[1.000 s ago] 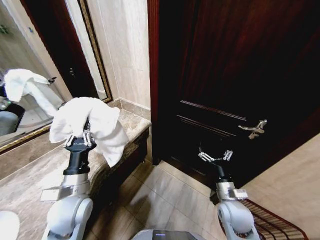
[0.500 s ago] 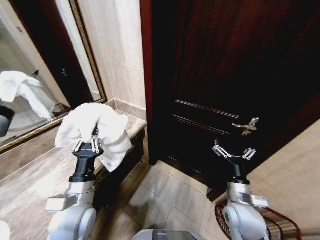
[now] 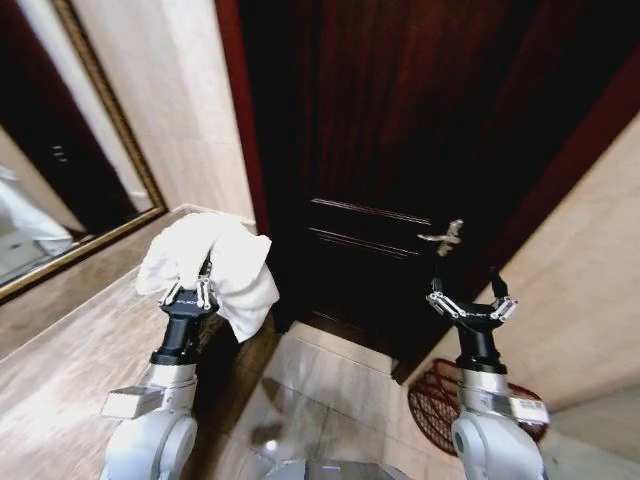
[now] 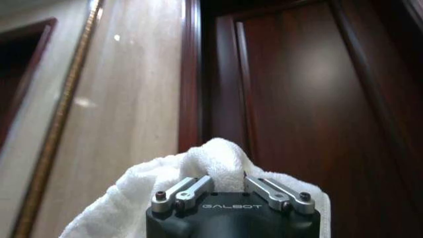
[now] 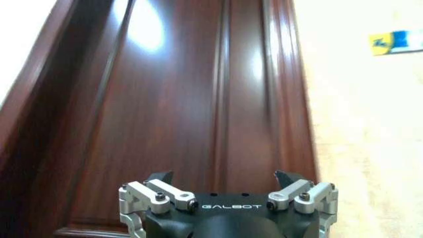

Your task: Discard the used towel into the hamper.

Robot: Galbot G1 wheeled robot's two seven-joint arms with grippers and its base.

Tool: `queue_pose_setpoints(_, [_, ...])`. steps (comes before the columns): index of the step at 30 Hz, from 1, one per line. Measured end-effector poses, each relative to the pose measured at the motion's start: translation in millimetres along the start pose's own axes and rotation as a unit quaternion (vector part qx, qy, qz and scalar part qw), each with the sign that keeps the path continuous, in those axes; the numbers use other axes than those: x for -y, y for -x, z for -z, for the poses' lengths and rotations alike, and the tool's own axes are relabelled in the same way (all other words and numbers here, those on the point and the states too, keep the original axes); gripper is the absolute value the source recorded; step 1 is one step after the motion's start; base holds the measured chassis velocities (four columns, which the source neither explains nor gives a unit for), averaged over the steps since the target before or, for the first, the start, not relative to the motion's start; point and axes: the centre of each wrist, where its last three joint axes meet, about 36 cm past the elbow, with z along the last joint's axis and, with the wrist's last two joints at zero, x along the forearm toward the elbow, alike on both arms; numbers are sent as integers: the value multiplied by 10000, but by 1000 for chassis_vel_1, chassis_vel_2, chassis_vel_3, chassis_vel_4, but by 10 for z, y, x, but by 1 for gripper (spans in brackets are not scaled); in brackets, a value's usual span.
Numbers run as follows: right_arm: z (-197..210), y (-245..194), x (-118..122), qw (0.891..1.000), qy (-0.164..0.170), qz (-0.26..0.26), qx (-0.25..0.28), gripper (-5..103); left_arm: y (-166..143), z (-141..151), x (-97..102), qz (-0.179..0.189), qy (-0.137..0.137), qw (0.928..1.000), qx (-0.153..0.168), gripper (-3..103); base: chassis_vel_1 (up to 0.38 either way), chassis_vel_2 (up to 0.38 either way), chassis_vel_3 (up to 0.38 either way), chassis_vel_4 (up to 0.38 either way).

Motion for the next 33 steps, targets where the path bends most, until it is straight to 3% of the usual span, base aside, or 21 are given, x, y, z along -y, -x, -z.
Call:
queue_pose_setpoints(19, [121,2,-14,9999,21,51,106,100,17,-6,-23,136,-56,9998,168,7,-130,-120,-120,-123])
queue_pose_setpoints(33, [165,6,-20,9999,19,85,121,100,25,-24,-30,170,-134,9995,221,7,-7,-10,-11,-17])
